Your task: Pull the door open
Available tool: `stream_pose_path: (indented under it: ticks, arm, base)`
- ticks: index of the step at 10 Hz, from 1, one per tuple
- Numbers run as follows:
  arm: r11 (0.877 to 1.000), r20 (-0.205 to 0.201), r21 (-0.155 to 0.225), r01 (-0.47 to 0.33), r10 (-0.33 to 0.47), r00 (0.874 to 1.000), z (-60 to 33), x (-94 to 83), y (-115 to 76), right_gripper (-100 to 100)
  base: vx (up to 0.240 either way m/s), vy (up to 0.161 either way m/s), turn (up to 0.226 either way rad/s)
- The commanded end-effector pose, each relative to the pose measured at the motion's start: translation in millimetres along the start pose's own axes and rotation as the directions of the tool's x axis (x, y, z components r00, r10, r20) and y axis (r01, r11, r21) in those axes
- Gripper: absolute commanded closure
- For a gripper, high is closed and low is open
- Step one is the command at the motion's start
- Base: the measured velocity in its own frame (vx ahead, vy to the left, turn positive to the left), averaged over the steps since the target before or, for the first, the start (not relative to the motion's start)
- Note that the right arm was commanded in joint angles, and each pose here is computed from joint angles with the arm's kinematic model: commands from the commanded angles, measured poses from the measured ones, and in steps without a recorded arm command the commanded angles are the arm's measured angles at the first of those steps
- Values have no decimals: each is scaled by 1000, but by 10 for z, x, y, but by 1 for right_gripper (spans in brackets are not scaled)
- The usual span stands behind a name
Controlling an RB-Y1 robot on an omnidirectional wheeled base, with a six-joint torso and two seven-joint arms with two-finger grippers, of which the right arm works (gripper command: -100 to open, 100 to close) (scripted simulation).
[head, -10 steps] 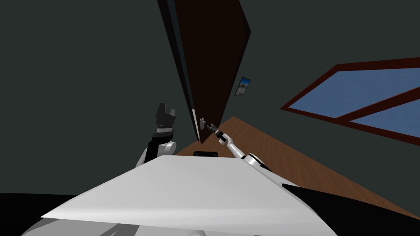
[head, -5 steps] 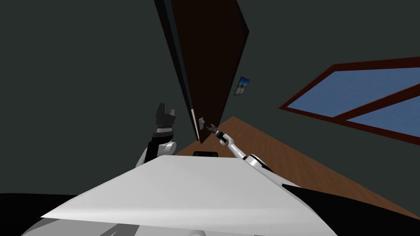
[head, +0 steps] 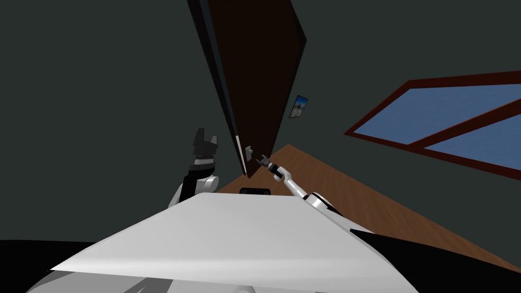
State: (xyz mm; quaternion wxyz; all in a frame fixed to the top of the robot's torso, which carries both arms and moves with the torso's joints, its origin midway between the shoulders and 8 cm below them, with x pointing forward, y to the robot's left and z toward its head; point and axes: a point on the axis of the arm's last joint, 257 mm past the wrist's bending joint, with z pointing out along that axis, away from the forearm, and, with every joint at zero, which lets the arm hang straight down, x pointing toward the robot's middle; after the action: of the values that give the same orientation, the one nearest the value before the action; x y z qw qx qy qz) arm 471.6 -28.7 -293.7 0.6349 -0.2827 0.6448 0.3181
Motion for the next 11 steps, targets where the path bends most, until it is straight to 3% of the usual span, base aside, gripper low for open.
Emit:
stream_pose_path:
  ticks: [1,2,5,8,11]
  arm:
    - [999,-8,-13,45,-45,999,-24,23,26,-100]
    - [1000,-5,-7,26,-26,1000,-18,16,12,-100]
    - [999,-10,35,32,-31,999,-191,32,-354,-100]
    - [998,-10,60,32,-31,999,-296,26,-560,-100]
    - [994,-6,103,32,-31,999,-474,-4,-879,-100]
  base:
    - [2,-16,-17]
    - [1,-7,-3]
    - [2,169,142]
    - [22,129,94]
    - [64,149,142]
